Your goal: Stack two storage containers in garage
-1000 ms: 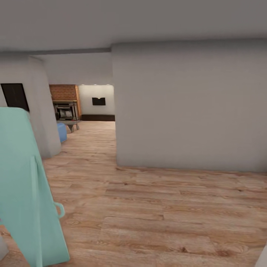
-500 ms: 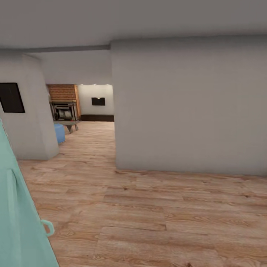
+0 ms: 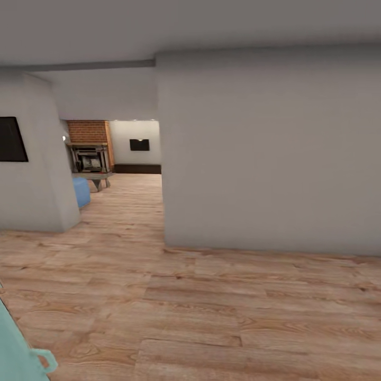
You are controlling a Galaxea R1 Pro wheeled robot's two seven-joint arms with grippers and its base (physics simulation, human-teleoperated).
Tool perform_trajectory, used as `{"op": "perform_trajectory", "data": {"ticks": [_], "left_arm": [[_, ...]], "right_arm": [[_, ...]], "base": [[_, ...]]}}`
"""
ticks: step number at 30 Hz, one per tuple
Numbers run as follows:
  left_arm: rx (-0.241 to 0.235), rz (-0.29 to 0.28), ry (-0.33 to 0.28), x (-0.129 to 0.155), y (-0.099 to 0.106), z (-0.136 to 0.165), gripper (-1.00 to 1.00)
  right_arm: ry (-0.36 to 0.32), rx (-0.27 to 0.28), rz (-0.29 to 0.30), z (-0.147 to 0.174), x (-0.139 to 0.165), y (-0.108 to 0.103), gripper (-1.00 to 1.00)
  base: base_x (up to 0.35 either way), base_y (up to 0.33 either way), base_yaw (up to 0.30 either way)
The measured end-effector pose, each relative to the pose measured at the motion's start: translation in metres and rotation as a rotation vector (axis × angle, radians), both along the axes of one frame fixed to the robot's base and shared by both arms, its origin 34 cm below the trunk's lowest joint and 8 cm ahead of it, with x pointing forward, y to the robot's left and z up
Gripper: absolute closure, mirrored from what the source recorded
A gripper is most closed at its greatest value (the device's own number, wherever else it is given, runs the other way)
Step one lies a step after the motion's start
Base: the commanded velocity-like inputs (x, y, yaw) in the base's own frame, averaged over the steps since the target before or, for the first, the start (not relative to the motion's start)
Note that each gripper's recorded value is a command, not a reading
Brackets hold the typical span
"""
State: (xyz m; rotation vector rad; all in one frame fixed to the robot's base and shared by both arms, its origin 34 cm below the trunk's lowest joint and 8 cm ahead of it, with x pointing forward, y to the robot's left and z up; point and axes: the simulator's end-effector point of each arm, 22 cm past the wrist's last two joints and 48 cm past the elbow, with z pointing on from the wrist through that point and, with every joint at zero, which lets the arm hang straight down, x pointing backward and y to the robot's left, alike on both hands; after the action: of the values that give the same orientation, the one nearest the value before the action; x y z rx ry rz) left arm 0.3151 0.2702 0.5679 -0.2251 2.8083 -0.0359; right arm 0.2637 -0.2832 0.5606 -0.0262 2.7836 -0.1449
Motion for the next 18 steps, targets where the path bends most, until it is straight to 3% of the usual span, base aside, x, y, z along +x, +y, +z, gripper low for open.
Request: {"op": "perform_trajectory", "data": {"ticks": [9,18], "left_arm": [[0.000,0.000,0.000,-0.0001,0.0001,0.0000,-1.00],[0.000,0.000,0.000,0.0000,0.0000,0.0000,-1.00]], "right_arm": [[-0.002,-0.001,-0.004,0.0002,0.0004,-0.0011,-1.00],[0.000,-0.001,-0.005,0.0001,0.0000,-0.0015,-1.00]], "base": [[0.325,0.000,0.195],[0.325,0.000,0.032]]}}
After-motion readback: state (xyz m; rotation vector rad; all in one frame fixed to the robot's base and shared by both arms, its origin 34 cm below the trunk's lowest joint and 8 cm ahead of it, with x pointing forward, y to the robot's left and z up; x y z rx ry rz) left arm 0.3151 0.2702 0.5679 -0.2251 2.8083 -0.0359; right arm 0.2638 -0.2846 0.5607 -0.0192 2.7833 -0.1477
